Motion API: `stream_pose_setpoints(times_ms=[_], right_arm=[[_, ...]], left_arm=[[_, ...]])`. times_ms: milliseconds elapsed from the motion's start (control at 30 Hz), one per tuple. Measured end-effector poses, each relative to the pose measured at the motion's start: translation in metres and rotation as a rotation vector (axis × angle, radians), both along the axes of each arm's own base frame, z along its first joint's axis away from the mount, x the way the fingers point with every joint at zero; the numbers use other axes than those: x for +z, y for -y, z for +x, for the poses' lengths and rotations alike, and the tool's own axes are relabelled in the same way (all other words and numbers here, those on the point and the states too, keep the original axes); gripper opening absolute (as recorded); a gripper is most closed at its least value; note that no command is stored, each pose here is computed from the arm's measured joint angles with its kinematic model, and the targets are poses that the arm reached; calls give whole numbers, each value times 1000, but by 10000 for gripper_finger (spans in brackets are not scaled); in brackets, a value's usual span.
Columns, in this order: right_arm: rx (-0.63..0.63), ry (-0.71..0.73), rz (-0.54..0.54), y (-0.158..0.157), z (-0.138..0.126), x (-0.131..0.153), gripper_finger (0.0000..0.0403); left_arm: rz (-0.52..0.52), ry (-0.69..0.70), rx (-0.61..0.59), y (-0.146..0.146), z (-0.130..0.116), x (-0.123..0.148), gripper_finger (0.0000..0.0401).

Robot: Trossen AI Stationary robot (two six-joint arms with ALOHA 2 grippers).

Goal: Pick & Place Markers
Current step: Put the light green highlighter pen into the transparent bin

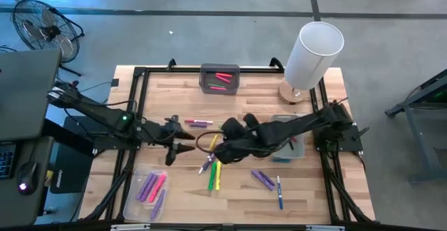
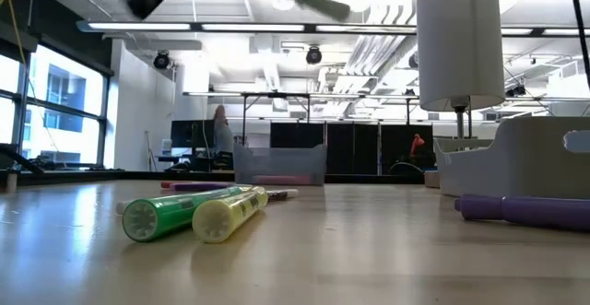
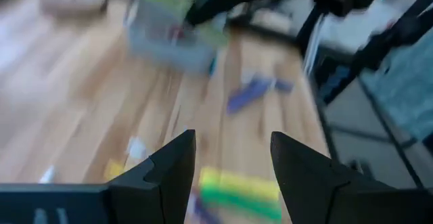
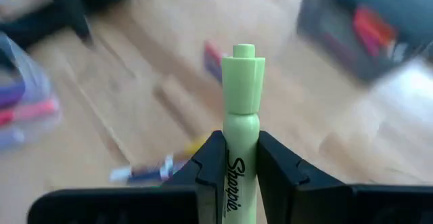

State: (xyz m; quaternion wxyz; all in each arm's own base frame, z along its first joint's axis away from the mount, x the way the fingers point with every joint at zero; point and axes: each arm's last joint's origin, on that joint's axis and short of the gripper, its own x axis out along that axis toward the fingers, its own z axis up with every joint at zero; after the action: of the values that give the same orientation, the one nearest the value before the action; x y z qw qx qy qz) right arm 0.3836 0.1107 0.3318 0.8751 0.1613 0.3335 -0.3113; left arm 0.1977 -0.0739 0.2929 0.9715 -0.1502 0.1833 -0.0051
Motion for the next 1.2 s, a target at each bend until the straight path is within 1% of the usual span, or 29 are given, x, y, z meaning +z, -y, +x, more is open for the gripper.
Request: stream_pose_setpoints(times_ms=[100,133,200,300,367,433,533,633,667,767,867,1067,1133,1200], right_arm=[[75,119,-112,2,-19,42,50],[100,162,-135,3,-25,56,50],[157,219,-164,5,-33,75,50],[279,236,-207,5,-34,85,50],[368,243,-216,3,-32,88,50],[441,288,-216,3,-34,97,50],[527,314,-227,0,-32,95,50],[591,295,-243,-2,-28,84,50],[596,287,-250,-2,-28,81,50],[616,304,-260,0,-35,82,50],[655,337,-253,2,-38,80,50],[688,399,-255,8,-51,81,50],[688,412,-251,11,-54,80,50],[693,412,-237,13,-56,74,50]], left_arm=[[29,155,3,7,19,7,189],[40,213,9,9,24,9,189],[65,320,28,13,36,15,189],[127,385,101,18,53,21,189],[167,390,149,21,65,26,189],[204,389,193,24,75,33,189],[234,398,221,29,87,43,189],[236,399,238,33,97,49,189],[236,403,240,33,98,51,189],[219,423,224,36,105,56,189],[215,419,224,39,110,57,189],[126,419,249,41,118,54,187],[101,409,255,42,120,50,176],[74,405,258,43,122,47,155]])
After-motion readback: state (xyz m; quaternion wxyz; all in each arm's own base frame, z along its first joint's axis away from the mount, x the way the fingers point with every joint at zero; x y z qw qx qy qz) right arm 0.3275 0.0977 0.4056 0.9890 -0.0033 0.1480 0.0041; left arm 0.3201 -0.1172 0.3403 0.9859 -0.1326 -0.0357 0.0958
